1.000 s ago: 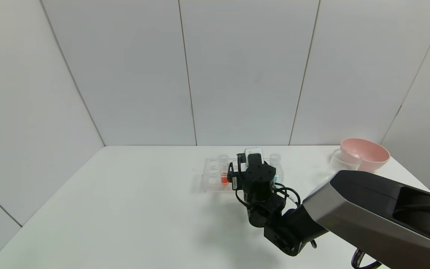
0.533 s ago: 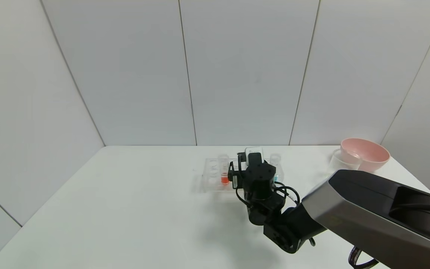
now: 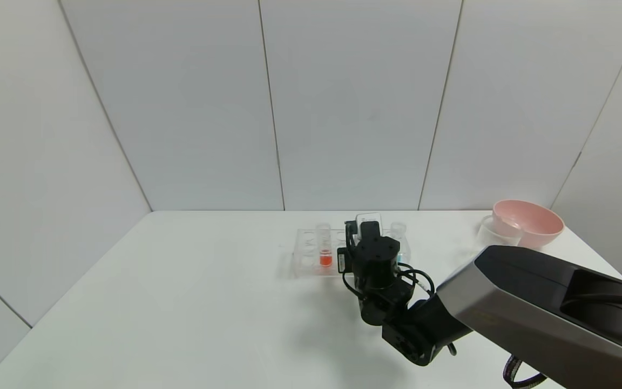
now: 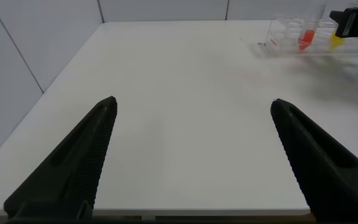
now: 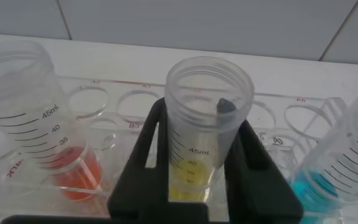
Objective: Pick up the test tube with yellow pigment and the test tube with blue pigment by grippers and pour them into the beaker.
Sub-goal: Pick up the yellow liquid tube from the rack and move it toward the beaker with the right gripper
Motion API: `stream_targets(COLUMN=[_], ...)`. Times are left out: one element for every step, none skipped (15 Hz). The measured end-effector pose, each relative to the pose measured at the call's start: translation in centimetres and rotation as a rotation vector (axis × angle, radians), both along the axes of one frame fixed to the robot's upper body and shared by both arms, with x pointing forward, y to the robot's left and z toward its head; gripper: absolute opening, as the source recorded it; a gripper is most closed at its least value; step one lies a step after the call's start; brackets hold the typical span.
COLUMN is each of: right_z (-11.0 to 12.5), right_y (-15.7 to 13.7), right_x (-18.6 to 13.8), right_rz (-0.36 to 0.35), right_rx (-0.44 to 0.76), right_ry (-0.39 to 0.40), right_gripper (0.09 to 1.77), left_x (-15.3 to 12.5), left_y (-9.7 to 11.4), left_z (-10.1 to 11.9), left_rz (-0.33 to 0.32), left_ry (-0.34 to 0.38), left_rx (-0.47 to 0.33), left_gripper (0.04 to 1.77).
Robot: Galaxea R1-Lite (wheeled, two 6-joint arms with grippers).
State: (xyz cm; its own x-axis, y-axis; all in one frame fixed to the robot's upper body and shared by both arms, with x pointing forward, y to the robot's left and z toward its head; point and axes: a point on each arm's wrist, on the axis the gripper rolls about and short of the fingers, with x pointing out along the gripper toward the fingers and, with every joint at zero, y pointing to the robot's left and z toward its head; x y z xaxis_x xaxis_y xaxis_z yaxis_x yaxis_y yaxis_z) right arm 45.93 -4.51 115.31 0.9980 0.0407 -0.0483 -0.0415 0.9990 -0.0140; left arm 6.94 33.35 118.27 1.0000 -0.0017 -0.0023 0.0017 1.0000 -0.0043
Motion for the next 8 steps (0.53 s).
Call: stream_targets(right_z=[-0.02,-0.02,-0.05,-0.05,0.02,0.15,0.45,0.90], right_y=[-0.01,0.00,-0.02,-0.04,-0.04,-0.05,-0.08,-0.19], right_x=[0.00,-0.02,-0.05,-0.07,-0.13,-0.17,-0.21,-0.20], right_rz=[0.000,-0.001,-0.001,-0.003,-0.002,-0.001,-0.001,-0.003], right_rx=[-0.001,-0.002,-0.002,-0.004,-0.008,-0.011,-0.013,-0.011], right_ry=[0.001,0.001,0.000,0.000,-0.001,-0.002,-0.006,-0.013], right_gripper=[0.57,0.57,0.57,0.57,0.57,0.57,0.57,0.57], left_x=[0.00,0.00,0.00,0.00,0.00,0.00,0.00,0.00], left_y=[0.00,0.00,0.00,0.00,0.00,0.00,0.00,0.00], left_z=[0.00,0.00,0.00,0.00,0.00,0.00,0.00,0.00], left_rz=[0.000,0.000,0.000,0.000,0.000,0.000,0.000,0.000], left_ry=[0.000,0.000,0.000,0.000,0.000,0.000,0.000,0.000], left_rx=[0.000,0.000,0.000,0.000,0.000,0.000,0.000,0.000], left_gripper=[1.76,1.76,1.76,1.76,1.76,1.76,1.76,1.76])
